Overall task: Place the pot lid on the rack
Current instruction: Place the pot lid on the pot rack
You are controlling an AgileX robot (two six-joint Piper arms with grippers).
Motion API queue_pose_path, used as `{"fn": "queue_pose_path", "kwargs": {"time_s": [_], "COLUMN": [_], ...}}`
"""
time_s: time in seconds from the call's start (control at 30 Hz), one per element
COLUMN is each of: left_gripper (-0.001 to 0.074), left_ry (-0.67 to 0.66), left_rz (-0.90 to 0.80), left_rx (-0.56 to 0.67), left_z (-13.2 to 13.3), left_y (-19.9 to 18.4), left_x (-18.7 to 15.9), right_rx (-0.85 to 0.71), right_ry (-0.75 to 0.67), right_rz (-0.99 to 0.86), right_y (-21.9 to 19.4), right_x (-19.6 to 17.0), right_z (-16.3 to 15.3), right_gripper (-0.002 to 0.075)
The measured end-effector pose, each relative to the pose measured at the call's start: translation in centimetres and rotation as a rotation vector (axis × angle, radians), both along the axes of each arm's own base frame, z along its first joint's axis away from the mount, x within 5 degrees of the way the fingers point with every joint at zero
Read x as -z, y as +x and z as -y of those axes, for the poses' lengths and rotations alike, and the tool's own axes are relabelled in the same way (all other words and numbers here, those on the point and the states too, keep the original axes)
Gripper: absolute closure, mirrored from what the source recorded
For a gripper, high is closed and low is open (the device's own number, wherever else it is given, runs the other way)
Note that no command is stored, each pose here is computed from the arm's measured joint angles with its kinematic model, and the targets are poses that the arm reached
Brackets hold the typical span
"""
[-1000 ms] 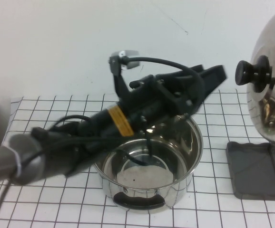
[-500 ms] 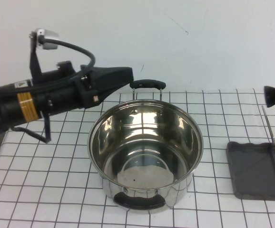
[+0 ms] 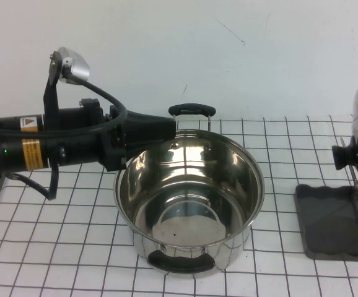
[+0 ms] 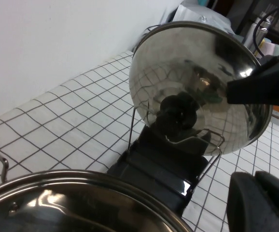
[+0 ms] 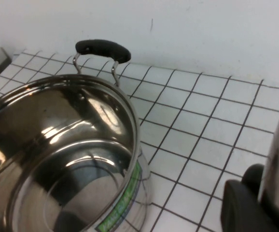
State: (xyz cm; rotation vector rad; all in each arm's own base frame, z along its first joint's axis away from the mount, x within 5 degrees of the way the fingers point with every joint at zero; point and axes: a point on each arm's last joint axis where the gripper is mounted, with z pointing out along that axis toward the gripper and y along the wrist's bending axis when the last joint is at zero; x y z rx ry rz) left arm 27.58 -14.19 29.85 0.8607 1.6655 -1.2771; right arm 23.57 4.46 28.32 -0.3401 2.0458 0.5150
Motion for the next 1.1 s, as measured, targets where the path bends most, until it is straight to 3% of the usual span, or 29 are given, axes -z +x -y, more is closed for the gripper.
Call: {"fn": "queue_pose_path", "kwargs": {"time_s": [0.2,0.5,1.1], "left_gripper": [0.0736,0.0737,0.0737], "left_ry": [0.008,0.011,0.070], "left_rz": [0.002,0.000,-0.009], "left_rx": [0.004,0.006,0.040], "left_z": [0.0,0.0,0.0], "left_y": [0.0,0.0,-0.4], "left_x": [0.1,0.1,0.6], "right_rx": [-0.011,0.002,-0.026], "right_ry": [0.005,0.003,-0.082], "right_rz": [-0.021,-0.017,0.016], "right_y": [0.2,0.3,-1.8], "right_x": [0.4,0.4,-1.1], "right_z": [-0.1,0.0,0.2], "right_gripper": [0.0633,0.0459,0.0451]}}
